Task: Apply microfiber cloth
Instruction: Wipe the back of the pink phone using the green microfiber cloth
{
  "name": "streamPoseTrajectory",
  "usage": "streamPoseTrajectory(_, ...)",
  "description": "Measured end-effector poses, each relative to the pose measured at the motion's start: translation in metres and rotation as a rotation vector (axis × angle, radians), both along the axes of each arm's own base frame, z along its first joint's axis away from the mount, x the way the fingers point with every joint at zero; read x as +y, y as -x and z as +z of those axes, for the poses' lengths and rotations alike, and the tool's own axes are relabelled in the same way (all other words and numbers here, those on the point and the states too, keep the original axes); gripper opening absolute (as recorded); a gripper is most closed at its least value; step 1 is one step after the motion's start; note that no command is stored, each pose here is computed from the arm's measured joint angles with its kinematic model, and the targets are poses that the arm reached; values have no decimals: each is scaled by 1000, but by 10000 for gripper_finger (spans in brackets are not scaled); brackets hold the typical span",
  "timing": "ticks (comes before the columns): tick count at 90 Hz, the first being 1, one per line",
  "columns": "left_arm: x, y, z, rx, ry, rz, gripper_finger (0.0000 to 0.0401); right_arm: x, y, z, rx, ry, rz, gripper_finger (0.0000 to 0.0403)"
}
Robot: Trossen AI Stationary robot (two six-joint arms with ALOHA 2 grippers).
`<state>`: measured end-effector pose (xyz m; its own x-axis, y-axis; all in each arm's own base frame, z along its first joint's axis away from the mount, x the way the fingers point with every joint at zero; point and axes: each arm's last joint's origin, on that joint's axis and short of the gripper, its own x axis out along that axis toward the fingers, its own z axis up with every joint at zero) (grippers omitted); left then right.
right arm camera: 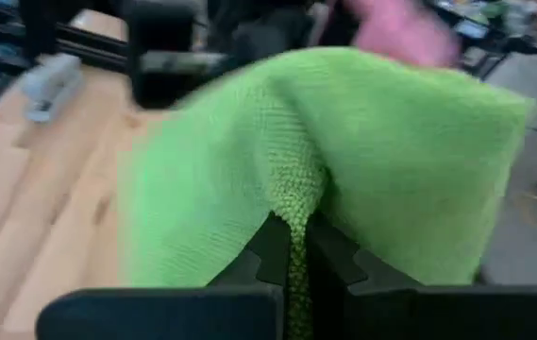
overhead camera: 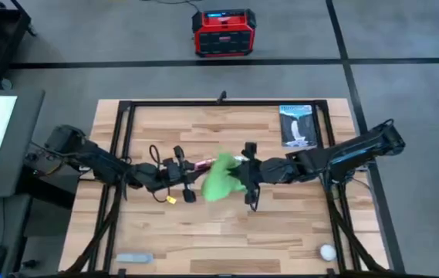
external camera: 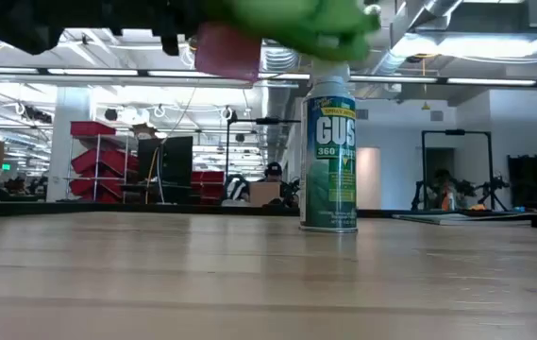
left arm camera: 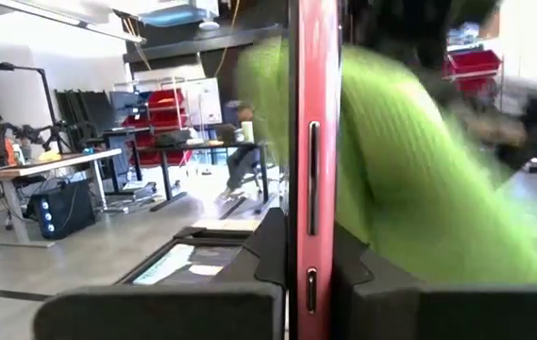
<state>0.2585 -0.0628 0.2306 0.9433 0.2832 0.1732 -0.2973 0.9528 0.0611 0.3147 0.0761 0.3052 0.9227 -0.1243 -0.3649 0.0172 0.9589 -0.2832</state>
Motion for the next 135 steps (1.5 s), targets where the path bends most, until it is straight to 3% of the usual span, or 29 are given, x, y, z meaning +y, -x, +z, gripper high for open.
streamPoseTrajectory(16, 7, 3, 7, -7, -3, -5, 0, -3, -7, -22, -55, -87, 27, 0)
streamPoseTrajectory(45, 8, 3, 26, -69, -26, -67, 0, -5, -37, -55, -64, -133, 90, 0)
streamPoseTrajectory(64, 7, 0, 29, -49, -23, -79, 0, -18, -41, -42, -118, -126, 81, 0)
streamPoseTrajectory(82, 5, -1, 26, -41, -14, -91, 0, -28, -39, -5, -173, -52, 81, 0)
streamPoseTrajectory(101, 4, 0, 27, -51, -10, -84, 0, -34, -35, 14, -159, -2, 57, 0)
streamPoseTrajectory(112, 4, 0, 27, -42, -12, -85, 0, -34, -35, 9, -143, -15, 51, 0)
streamPoseTrajectory(135, 2, 0, 26, -37, -20, -106, 0, -30, -53, -32, -62, -91, 54, 0)
